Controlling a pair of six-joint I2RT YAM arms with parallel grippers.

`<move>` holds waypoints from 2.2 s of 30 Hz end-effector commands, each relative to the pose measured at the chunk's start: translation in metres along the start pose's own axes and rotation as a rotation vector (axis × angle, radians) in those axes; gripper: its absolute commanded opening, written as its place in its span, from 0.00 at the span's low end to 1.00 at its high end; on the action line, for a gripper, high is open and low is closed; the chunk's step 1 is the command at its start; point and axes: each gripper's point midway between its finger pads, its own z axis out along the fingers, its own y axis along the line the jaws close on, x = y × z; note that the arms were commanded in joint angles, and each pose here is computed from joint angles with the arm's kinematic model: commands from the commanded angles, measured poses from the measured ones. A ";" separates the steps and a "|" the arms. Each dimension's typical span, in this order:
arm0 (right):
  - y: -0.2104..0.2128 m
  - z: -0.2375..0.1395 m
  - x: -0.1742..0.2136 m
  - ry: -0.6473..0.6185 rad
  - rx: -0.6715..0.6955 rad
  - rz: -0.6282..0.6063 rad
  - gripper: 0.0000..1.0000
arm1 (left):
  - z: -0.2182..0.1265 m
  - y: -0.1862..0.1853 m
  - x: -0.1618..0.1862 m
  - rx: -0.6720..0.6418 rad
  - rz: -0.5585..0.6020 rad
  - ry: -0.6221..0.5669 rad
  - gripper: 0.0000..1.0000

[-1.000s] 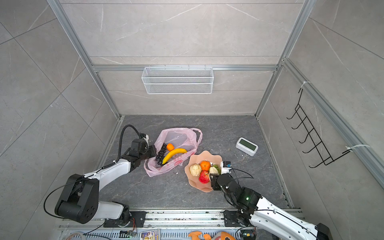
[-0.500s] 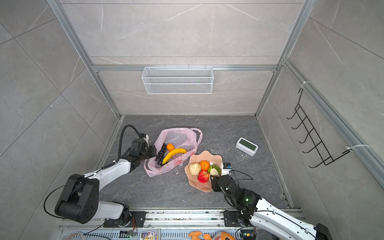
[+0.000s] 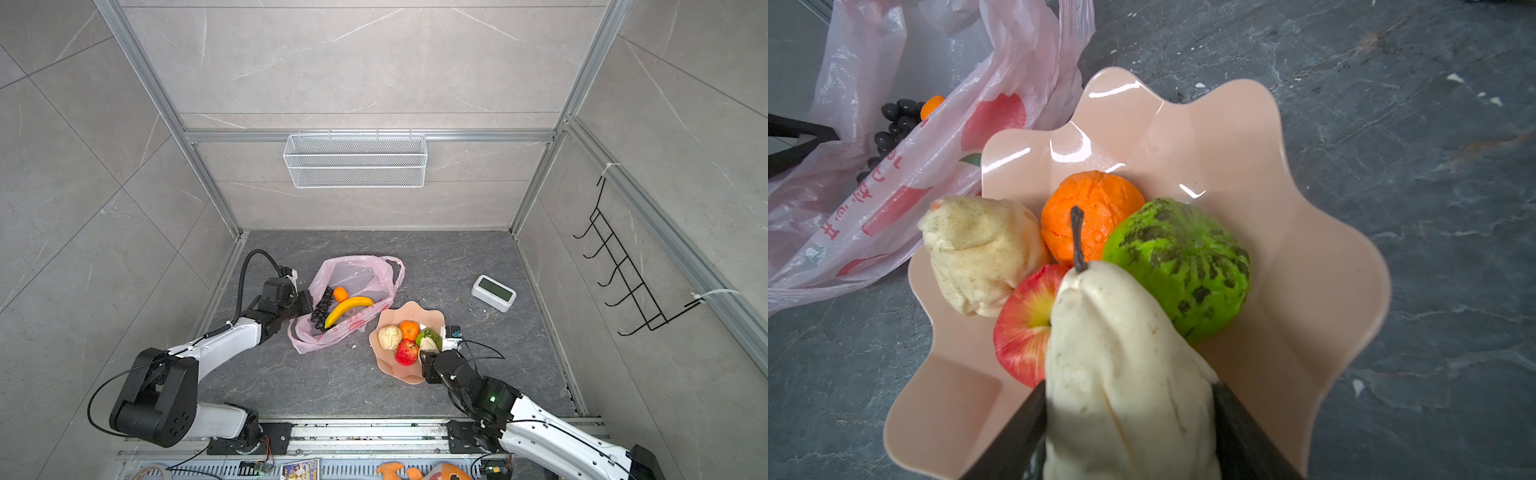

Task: Take the fake fruits out of the plastic bag
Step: 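Lower the cream pear into the bowl and open the right gripper, then move the right gripper back into the bag beside the small orange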

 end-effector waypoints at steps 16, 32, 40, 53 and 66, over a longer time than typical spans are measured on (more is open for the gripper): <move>0.002 -0.007 -0.021 -0.033 0.063 -0.059 0.77 | 0.002 -0.004 -0.009 0.018 0.022 -0.027 0.00; 0.106 0.013 -0.110 0.032 0.066 -0.348 0.76 | 0.002 -0.006 -0.008 0.031 0.026 -0.020 0.00; 0.204 0.091 -0.111 0.218 -0.083 -0.467 0.72 | 0.000 -0.001 -0.009 0.002 0.031 -0.032 0.00; 0.280 0.183 -0.068 0.469 -0.150 -0.030 0.51 | 0.005 0.003 -0.006 -0.009 -0.010 -0.027 0.00; 0.255 0.227 -0.053 0.473 0.044 0.047 0.36 | -0.001 0.002 -0.009 -0.011 -0.003 -0.048 0.00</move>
